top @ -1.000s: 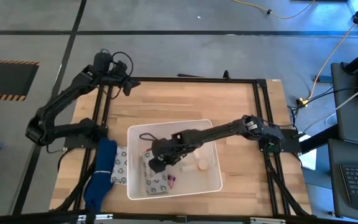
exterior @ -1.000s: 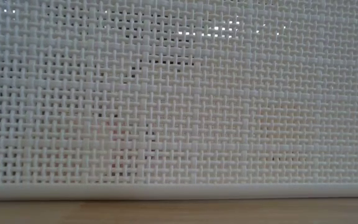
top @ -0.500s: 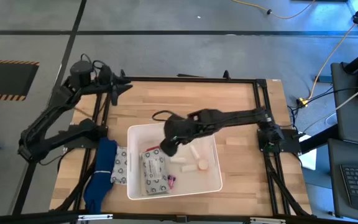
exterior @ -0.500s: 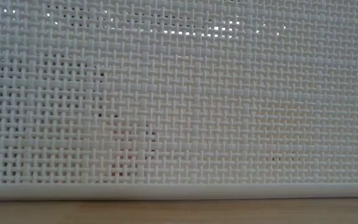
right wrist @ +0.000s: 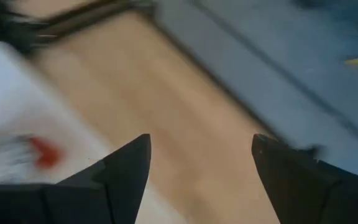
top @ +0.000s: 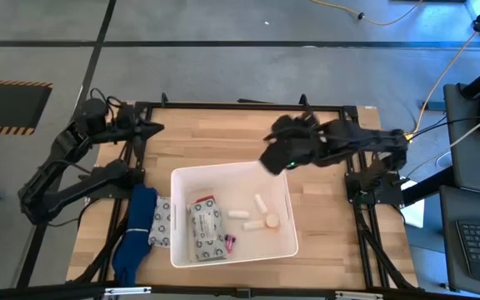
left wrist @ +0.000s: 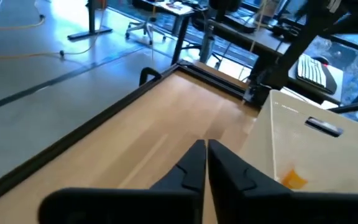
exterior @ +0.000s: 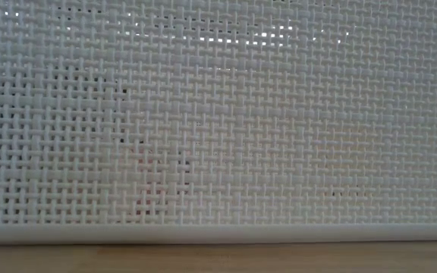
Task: Pick & place medical supplies in basket/bin
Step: Put the white mailer bag into the white bin
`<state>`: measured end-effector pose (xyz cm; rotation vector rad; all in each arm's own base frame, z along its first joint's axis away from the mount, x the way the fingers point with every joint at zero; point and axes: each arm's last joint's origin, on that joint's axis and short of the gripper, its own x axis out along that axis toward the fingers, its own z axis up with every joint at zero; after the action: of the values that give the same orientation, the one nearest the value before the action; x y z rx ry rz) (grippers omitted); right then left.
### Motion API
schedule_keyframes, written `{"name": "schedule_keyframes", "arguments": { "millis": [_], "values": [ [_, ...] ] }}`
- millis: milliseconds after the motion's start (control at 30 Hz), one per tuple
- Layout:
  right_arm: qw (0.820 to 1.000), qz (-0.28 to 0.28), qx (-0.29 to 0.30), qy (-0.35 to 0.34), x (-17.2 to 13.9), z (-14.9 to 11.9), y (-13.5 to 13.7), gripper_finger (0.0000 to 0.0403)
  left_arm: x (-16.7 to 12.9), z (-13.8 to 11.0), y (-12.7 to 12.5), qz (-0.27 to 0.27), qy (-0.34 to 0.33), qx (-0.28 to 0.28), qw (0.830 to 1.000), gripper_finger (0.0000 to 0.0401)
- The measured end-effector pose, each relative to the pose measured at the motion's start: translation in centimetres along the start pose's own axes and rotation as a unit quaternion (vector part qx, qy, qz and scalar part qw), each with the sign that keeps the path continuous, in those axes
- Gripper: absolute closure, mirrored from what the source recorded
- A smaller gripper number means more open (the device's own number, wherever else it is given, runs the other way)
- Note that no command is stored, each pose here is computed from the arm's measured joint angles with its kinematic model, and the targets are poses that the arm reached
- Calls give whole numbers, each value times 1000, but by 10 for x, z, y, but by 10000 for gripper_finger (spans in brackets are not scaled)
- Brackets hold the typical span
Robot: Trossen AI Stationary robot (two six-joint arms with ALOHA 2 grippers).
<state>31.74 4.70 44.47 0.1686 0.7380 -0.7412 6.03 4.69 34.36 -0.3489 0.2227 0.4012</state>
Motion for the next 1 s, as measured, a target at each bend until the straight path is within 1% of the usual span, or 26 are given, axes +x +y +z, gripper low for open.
{"name": "schedule_keyframes", "arguments": {
  "millis": [67,100,200,300,400,467,533,600,700,800,867,933,1000],
  "values": [
    [999,-50,-6,-6,-1,-3,-15,123,-1,-2,0,2,5,-6,1000,397],
    [998,-65,-5,-9,1,-4,-19,123,-1,-3,0,3,12,-10,1000,397],
    [996,-88,-29,5,15,-13,-30,123,-1,-9,1,6,39,-22,999,399],
    [992,-112,-43,32,32,-28,-45,123,0,-16,2,11,79,-40,996,399],
    [991,-115,-42,47,49,-44,-61,123,-1,-24,4,33,121,-66,990,399],
    [994,-96,-27,38,54,-50,-73,123,-3,-31,6,74,153,-87,982,399],
    [998,-65,-8,20,58,-54,-86,123,-5,-39,8,116,190,-104,969,399],
    [999,-38,6,-8,61,-56,-100,123,-8,-46,9,139,224,-118,957,399],
    [999,1,26,-42,65,-61,-122,123,-10,-50,9,150,248,-143,946,399],
    [995,48,38,-82,74,-68,-140,123,-8,-50,10,151,256,-152,943,399],
    [988,99,43,-114,84,-73,-147,123,-5,-49,11,149,266,-151,940,399],
    [976,151,41,-149,95,-78,-152,123,0,-49,12,148,281,-144,937,399],
    [968,173,45,-176,105,-85,-155,123,6,-50,13,155,310,-132,929,399]
  ]
}}
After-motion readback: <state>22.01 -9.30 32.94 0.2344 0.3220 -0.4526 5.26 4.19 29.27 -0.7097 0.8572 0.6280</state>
